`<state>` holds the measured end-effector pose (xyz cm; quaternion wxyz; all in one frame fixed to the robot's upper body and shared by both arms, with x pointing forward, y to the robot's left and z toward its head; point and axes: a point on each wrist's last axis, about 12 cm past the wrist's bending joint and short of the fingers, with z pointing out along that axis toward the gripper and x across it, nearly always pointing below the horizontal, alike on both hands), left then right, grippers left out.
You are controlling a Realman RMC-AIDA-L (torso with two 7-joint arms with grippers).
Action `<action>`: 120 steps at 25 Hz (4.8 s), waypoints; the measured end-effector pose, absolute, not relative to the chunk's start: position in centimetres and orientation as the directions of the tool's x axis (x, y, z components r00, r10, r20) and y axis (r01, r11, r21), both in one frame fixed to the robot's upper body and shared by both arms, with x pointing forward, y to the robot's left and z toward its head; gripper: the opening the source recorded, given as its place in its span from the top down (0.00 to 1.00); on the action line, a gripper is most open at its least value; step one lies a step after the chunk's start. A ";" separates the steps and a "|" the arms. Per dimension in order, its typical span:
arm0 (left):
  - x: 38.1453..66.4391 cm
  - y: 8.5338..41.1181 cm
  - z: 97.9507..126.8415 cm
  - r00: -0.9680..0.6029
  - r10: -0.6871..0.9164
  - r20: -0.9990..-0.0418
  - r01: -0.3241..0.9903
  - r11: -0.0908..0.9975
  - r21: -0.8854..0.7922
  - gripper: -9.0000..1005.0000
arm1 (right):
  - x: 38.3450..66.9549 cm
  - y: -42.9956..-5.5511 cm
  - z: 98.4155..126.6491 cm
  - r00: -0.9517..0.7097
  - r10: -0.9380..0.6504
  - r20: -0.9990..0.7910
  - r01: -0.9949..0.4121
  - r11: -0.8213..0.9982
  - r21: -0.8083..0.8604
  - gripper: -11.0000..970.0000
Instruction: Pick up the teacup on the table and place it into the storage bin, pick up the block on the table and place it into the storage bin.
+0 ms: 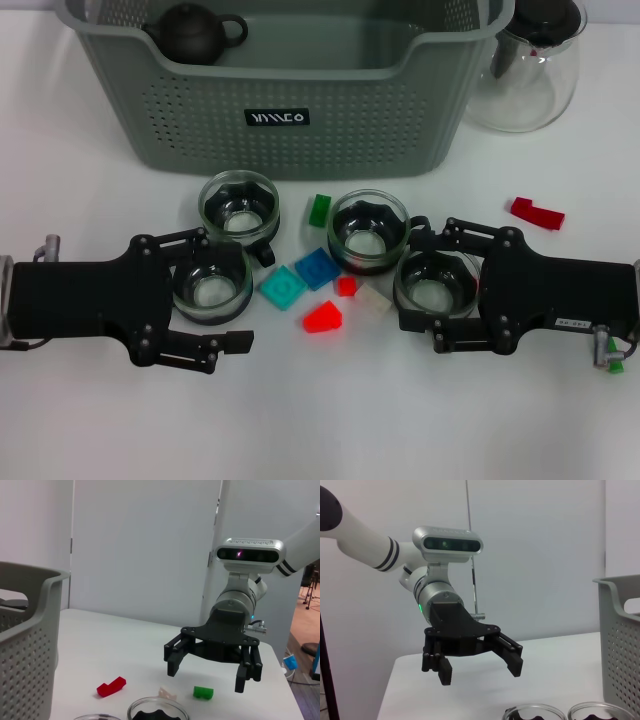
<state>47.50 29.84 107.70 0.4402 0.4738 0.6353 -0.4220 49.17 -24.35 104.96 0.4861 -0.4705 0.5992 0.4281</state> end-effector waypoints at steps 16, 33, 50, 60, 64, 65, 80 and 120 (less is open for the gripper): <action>47.4 29.8 107.7 -0.163 0.228 -0.960 0.974 0.190 -0.120 0.06 | 49.0 -24.6 104.9 -0.092 -0.144 -0.985 -0.977 0.202 0.062 0.09; 44.9 34.9 108.6 -0.162 0.172 -0.972 0.911 0.405 -0.080 0.06 | 54.4 -26.6 116.1 -0.276 -0.625 -0.730 -0.960 0.207 0.186 0.09; 44.7 34.6 108.1 -0.172 0.153 -0.973 0.902 0.421 -0.093 0.06 | 54.6 -16.0 118.4 -0.121 -0.909 -0.398 -0.986 0.063 0.155 0.46; 44.5 34.7 107.8 -0.182 0.155 -0.971 0.899 0.427 -0.100 0.06 | 55.6 -13.8 115.9 -0.193 -0.908 -0.372 -0.981 0.173 0.085 0.49; 44.5 34.6 107.8 -0.179 0.152 -0.972 0.899 0.427 -0.099 0.06 | 55.4 -13.3 114.7 -0.201 -0.917 -0.343 -0.979 0.181 0.089 0.49; 44.5 34.6 107.9 -0.178 0.152 -0.972 0.899 0.426 -0.098 0.06 | 55.4 -13.2 114.4 -0.203 -0.919 -0.337 -0.979 0.184 0.089 0.49; 44.7 34.5 108.0 -0.173 0.151 -0.973 0.901 0.424 -0.094 0.06 | 55.3 -12.9 112.7 -0.270 -0.905 -0.330 -0.962 0.237 0.139 0.54; 44.5 34.4 107.7 -0.179 0.131 -0.975 0.895 0.433 -0.106 0.06 | 64.0 -11.3 126.0 -0.201 -0.310 -0.929 -0.902 0.428 0.052 0.93</action>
